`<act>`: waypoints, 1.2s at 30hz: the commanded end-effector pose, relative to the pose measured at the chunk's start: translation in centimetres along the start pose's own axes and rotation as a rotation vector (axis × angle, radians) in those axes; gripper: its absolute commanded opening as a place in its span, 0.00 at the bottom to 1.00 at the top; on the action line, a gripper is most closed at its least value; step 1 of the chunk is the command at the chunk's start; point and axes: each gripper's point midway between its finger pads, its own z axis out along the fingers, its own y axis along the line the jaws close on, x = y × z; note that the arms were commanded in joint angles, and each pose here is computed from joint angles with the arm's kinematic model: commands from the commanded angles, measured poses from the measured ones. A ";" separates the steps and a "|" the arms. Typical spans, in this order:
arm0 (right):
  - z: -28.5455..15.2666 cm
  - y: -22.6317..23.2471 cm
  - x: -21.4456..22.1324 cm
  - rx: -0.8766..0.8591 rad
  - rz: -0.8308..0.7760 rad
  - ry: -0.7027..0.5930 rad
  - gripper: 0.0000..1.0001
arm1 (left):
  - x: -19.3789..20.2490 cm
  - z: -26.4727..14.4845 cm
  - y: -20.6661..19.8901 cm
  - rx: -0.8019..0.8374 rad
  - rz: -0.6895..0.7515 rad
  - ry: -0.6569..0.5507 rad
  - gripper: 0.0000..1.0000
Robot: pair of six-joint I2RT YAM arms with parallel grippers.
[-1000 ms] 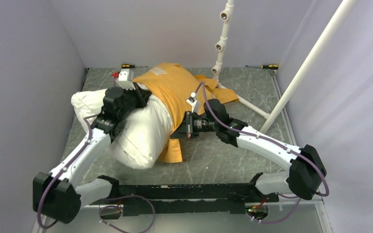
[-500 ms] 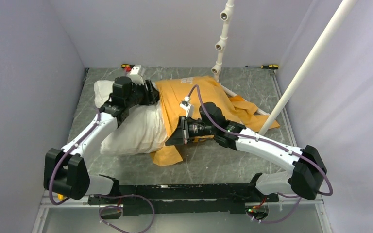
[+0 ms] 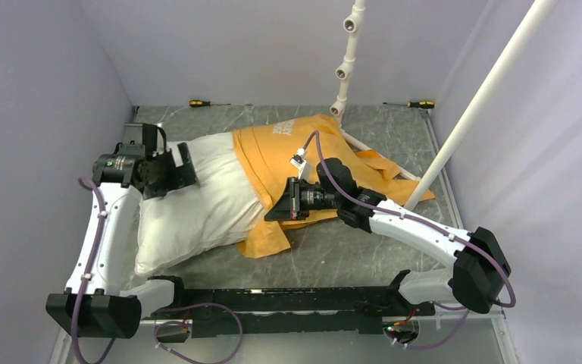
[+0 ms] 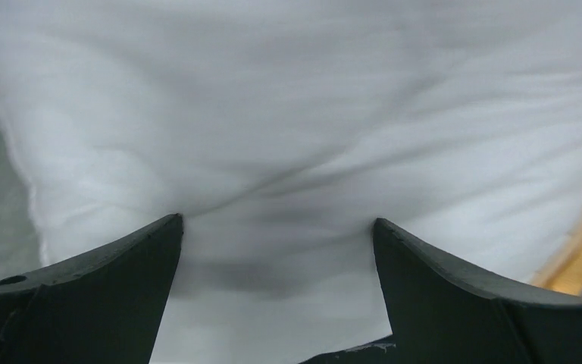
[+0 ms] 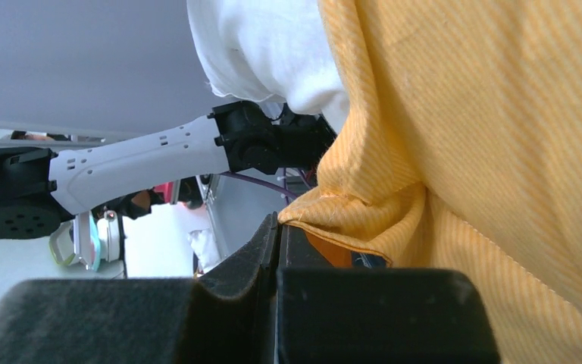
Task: Put the pillow into the pillowcase
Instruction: Stuff the pillow into the pillowcase.
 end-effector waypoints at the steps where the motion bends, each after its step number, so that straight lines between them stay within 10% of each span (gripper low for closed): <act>1: -0.1 2.3 -1.6 -0.053 -0.062 -0.033 0.00 | 3.8 -2.5 5.6 -0.237 -0.098 0.128 0.99; 9: 0.2 1.3 -1.0 -0.027 -0.047 -0.003 0.00 | 2.0 -1.0 12.1 -0.295 -0.462 -0.026 0.99; 14: -0.1 1.4 -0.4 -0.032 -0.046 0.025 0.00 | 0.9 3.4 7.7 0.234 -0.570 0.016 0.99; 24: 1.0 6.7 -2.6 -0.233 -0.055 0.040 0.00 | 3.5 2.5 -11.8 0.862 -0.200 0.076 0.03; 36: 4.5 23.2 -4.0 -0.645 -0.193 0.152 0.00 | 7.2 1.9 -21.1 0.952 0.015 -0.072 0.00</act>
